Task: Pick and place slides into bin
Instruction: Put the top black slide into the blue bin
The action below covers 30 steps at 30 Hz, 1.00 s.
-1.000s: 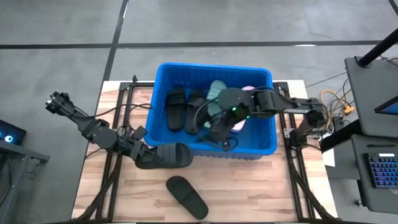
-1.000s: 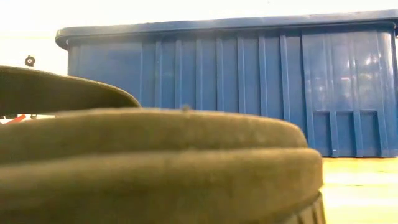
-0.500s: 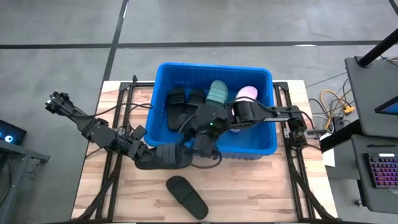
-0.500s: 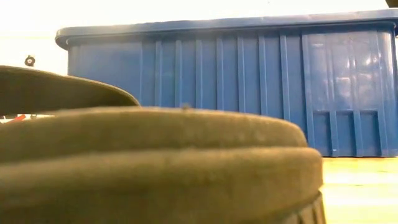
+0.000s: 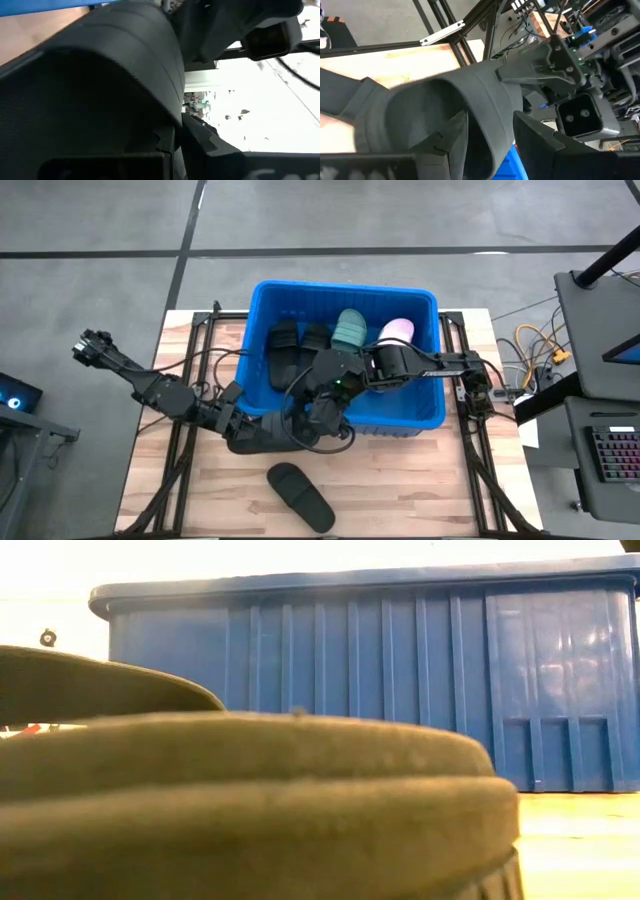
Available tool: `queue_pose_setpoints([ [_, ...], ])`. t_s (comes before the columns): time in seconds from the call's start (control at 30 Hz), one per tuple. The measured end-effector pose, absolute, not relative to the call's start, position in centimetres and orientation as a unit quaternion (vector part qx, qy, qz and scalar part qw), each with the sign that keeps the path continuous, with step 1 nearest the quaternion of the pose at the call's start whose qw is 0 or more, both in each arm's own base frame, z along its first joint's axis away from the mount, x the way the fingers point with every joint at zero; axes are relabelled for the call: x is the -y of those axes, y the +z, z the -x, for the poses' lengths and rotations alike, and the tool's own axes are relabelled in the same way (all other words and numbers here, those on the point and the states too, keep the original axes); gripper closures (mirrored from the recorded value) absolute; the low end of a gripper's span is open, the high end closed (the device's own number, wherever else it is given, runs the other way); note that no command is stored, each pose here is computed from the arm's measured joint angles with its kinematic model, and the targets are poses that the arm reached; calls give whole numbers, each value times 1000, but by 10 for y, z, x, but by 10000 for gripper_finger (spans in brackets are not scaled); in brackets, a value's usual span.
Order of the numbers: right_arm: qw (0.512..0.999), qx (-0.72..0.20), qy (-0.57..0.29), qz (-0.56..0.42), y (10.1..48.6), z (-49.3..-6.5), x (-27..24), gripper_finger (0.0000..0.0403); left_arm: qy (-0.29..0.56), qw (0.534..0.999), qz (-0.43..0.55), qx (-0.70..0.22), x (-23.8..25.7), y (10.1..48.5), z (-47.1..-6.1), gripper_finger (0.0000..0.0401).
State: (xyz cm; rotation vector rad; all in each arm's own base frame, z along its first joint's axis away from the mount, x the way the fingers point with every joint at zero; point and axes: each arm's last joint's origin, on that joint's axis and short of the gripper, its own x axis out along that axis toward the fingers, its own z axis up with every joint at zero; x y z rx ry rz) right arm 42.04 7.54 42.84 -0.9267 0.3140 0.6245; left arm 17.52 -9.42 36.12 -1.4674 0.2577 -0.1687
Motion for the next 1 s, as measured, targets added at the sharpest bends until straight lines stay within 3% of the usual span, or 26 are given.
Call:
queue_pose_setpoints([
  [0.53,834,-153,298,438,426,-421,-76,269,-104,749,649,-89,98,363,-191,401],
  [0.77,843,-157,291,424,427,-420,-76,308,-95,766,632,-66,93,364,-195,401],
  [1.0,836,-180,255,452,426,-419,-74,386,-84,781,616,-53,90,365,-194,388],
])
